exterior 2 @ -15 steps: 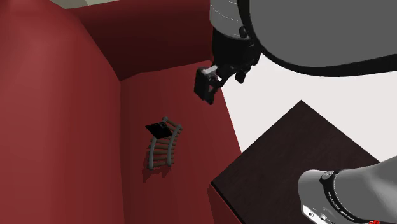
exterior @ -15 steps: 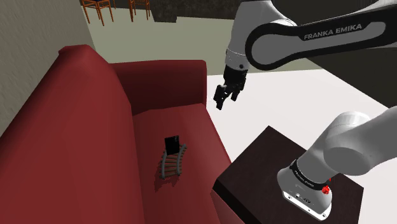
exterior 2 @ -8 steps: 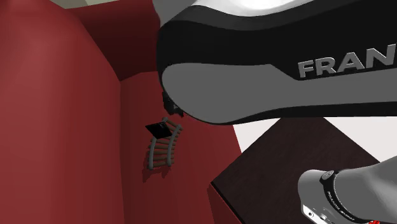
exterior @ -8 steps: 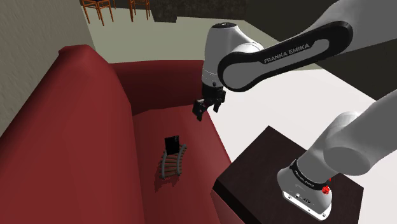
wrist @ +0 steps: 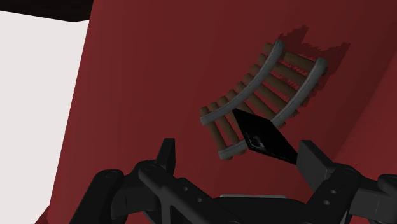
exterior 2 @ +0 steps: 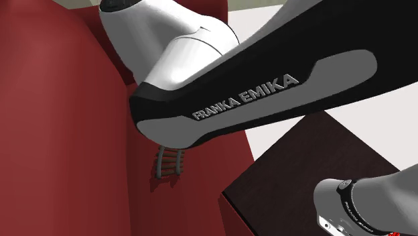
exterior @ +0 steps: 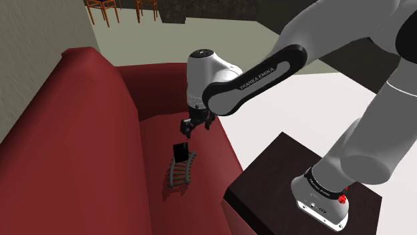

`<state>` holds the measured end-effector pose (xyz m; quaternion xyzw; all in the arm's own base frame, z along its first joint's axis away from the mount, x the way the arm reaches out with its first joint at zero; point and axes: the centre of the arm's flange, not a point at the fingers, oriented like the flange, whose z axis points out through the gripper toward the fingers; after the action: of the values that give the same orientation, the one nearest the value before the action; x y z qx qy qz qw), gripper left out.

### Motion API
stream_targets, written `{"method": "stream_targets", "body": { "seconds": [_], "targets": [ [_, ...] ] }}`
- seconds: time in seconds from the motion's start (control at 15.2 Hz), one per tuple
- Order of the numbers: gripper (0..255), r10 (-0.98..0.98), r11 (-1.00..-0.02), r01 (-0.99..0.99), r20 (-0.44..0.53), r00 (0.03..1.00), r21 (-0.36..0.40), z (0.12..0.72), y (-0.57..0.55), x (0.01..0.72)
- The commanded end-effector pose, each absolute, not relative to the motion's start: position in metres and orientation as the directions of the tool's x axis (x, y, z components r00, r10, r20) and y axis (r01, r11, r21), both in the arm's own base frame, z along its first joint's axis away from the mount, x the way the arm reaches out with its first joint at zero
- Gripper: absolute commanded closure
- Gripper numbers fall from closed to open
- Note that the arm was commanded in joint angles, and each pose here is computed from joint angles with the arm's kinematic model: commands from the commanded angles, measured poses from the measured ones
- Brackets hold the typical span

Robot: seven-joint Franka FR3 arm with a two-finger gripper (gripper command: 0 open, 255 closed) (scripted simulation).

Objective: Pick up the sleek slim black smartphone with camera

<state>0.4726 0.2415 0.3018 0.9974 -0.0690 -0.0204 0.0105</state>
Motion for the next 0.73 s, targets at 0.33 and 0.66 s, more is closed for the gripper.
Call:
{"method": "stream_targets", "body": {
  "seconds": [0.33,0.66],
  "targets": [
    [0,-0.198,-0.979,-0.196,-0.036,0.98,0.049,0.233,0.289,0.52],
    [0,-0.205,-0.978,-0.203,-0.036,0.978,0.053,0.203,0.295,0.526]
  ]
}}
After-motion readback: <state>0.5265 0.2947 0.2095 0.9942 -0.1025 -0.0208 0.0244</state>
